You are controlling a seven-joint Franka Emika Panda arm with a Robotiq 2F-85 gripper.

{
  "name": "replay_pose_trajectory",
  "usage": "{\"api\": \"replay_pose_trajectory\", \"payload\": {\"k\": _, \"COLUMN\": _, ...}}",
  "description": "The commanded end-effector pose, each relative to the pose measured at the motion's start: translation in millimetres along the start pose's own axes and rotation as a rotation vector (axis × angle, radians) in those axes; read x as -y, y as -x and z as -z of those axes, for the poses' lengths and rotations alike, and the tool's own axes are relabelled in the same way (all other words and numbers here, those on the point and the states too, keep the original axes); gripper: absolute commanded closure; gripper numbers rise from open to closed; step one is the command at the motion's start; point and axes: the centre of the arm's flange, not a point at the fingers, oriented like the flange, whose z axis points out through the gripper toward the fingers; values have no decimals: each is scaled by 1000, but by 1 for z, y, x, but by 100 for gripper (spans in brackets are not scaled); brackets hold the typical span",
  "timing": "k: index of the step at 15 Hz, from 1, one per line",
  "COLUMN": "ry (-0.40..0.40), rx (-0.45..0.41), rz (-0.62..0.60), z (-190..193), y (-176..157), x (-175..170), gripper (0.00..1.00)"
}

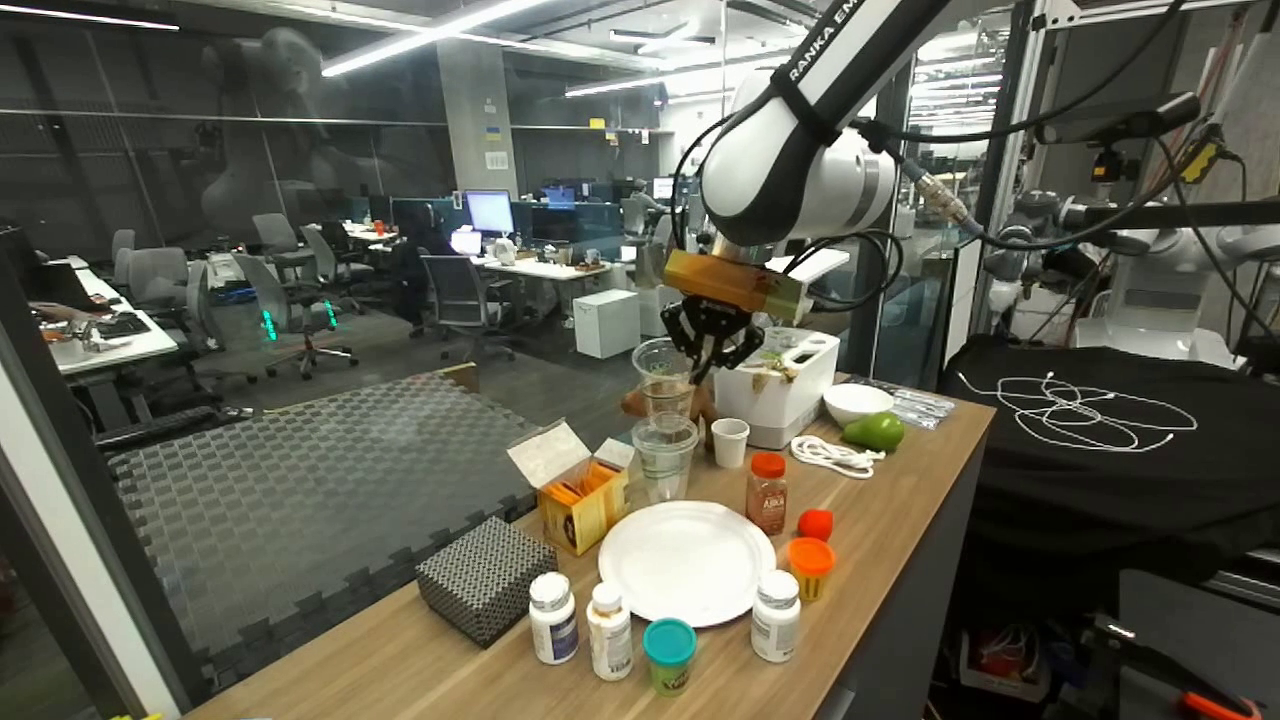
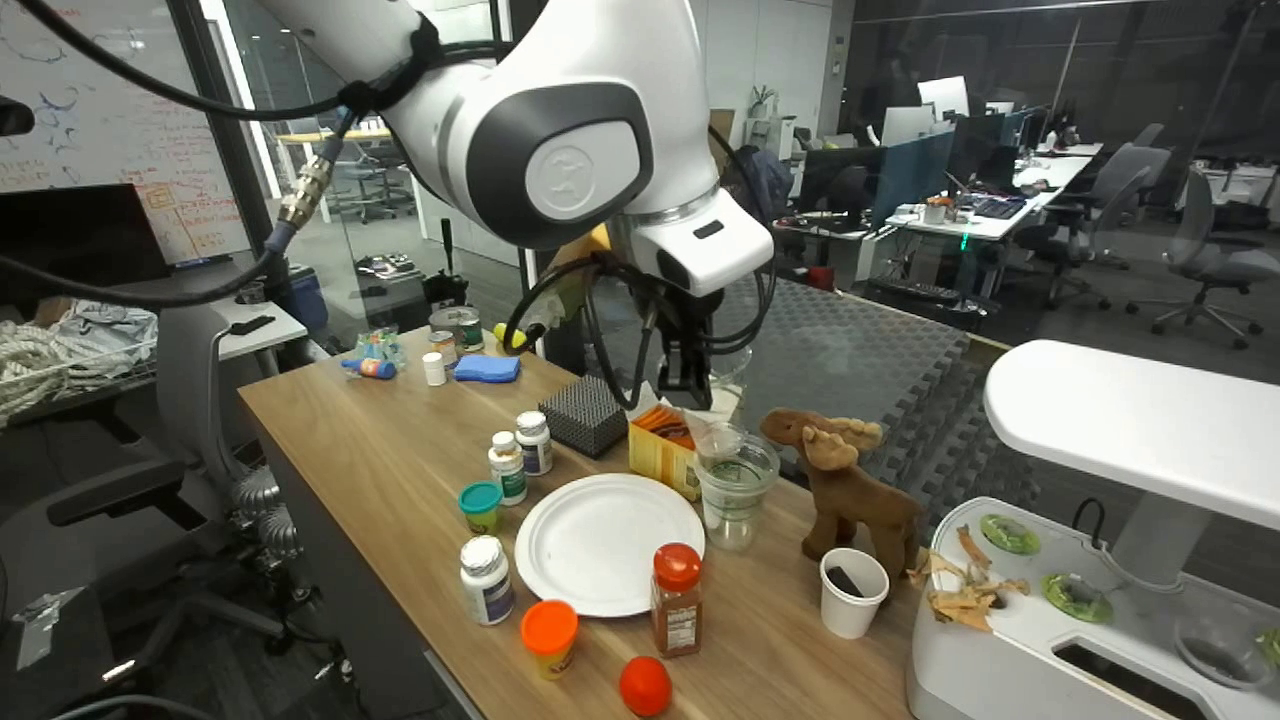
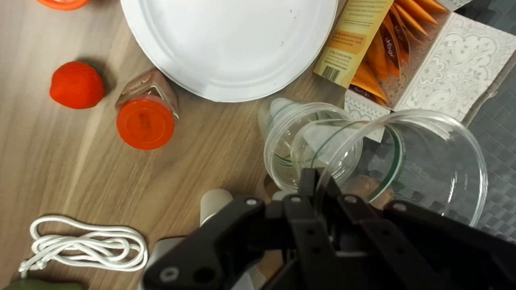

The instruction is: Put the left clear cup in the clear cup near the moose, then put the bottles and orange plushie surrounding the white plate on the white plate

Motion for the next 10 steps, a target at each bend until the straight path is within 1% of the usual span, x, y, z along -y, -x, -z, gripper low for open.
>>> {"api": "replay_pose_trajectory", "payload": {"k": 1, "ry": 12, "rx": 7, "rz": -24, "z": -17, "y": -11, "x": 10, "gripper": 99}}
{"api": "replay_pose_trajectory", "payload": {"k": 4, "ry": 17, "rx": 20, "rz": -32, "z": -30, "y": -11, "x": 9, "gripper": 99}}
{"api": "replay_pose_trajectory", "payload": {"k": 9, "ry": 16, "rx": 26, "rz": -44, "z": -37, "y": -13, "x": 10, "gripper": 98}}
{"api": "replay_pose_trajectory", "payload": {"k": 10, "ry": 12, "rx": 25, "rz": -45, "z": -37, "y": -14, "x": 10, "gripper": 70}}
